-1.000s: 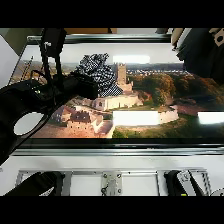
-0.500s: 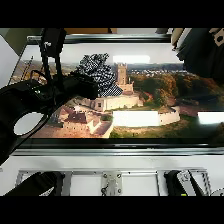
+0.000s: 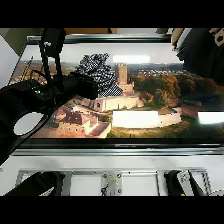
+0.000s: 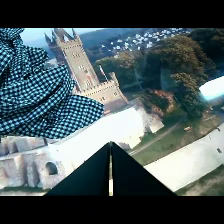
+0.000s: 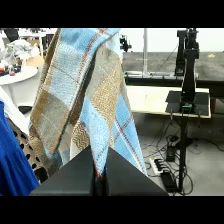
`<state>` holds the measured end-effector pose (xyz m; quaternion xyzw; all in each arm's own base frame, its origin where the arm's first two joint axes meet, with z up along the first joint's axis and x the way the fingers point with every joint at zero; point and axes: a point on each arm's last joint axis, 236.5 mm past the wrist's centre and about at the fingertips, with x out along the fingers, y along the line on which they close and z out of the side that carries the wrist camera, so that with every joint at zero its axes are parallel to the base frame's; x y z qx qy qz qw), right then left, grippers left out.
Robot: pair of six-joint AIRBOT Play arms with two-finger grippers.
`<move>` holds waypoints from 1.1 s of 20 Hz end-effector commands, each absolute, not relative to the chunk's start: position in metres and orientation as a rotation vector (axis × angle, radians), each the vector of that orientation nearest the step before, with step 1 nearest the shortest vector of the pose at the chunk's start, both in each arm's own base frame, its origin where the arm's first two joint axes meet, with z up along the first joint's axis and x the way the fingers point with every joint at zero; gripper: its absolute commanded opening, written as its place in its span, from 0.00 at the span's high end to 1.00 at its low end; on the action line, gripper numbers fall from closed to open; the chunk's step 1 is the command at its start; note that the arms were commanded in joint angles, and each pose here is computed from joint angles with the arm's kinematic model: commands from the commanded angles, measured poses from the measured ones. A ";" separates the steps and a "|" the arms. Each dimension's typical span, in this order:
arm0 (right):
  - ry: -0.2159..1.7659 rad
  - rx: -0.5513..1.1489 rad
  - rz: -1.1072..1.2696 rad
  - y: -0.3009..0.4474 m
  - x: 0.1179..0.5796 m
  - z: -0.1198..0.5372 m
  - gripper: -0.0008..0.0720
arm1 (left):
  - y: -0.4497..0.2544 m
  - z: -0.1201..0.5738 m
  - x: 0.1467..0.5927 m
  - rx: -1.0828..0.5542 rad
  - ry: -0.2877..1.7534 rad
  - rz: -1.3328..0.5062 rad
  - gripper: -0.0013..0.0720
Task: Fold the clothes and pants, and hang the long-sleeved shirts on hangers.
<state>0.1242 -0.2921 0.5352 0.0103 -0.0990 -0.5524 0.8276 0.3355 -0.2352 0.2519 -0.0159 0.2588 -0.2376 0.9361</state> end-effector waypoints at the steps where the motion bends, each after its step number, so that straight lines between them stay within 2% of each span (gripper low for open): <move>1: -0.265 0.003 -1.157 -0.284 0.123 0.549 0.98 | -0.235 0.252 0.336 -0.031 0.529 -0.486 0.96; 22: -0.366 -0.008 -1.087 -0.253 0.121 0.573 0.97 | -0.235 0.252 0.336 -0.031 0.529 -0.486 0.96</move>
